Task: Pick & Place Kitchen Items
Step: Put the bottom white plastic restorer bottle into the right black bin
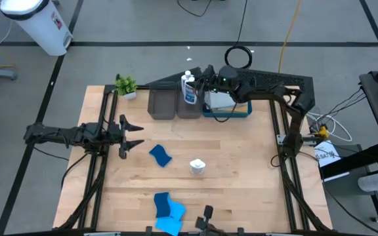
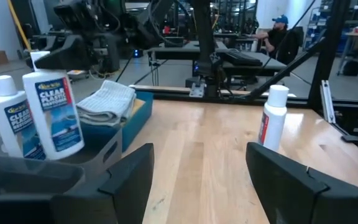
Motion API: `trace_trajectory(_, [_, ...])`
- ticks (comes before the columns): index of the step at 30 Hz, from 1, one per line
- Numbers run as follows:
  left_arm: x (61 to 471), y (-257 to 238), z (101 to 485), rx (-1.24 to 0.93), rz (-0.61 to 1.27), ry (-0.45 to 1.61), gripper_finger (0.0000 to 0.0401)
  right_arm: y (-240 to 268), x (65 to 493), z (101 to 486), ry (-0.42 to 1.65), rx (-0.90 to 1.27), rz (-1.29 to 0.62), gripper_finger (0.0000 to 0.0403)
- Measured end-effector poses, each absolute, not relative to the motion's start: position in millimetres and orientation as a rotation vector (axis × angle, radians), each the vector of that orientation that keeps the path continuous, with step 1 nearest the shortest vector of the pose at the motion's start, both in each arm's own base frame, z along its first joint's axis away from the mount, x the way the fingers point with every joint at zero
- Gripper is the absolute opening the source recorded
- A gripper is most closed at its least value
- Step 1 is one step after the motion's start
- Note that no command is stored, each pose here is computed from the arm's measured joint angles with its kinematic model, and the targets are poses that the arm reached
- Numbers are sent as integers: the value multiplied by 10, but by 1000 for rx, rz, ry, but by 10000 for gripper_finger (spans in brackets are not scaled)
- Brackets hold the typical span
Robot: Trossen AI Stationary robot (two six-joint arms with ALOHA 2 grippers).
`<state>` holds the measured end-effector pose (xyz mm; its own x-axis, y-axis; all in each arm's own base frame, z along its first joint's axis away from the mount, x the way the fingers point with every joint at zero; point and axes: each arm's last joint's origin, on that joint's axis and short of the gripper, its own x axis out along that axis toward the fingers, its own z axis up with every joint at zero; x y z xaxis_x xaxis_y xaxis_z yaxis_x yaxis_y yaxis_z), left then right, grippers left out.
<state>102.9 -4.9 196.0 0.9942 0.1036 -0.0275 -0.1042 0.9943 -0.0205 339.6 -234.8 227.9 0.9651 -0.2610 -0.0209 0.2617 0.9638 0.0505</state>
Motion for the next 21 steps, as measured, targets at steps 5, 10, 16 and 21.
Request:
trace_trajectory(5, [1030, -48, 1956, -27, 104, 31, 257, -2377, 3441, 2123, 44, -1, -262, 91])
trace_trajectory(10, [1029, -48, 1951, -33, 104, 36, 257, -2371, 3465, 2038, 75, -12, -257, 91])
trace_trajectory(16, [1029, -48, 1933, -31, 104, 54, 257, -2352, 3474, 2030, 94, -75, -245, 91])
trace_trajectory(21, [1028, -48, 1924, -38, 104, 63, 257, -2353, 3473, 2027, 111, -200, -240, 91])
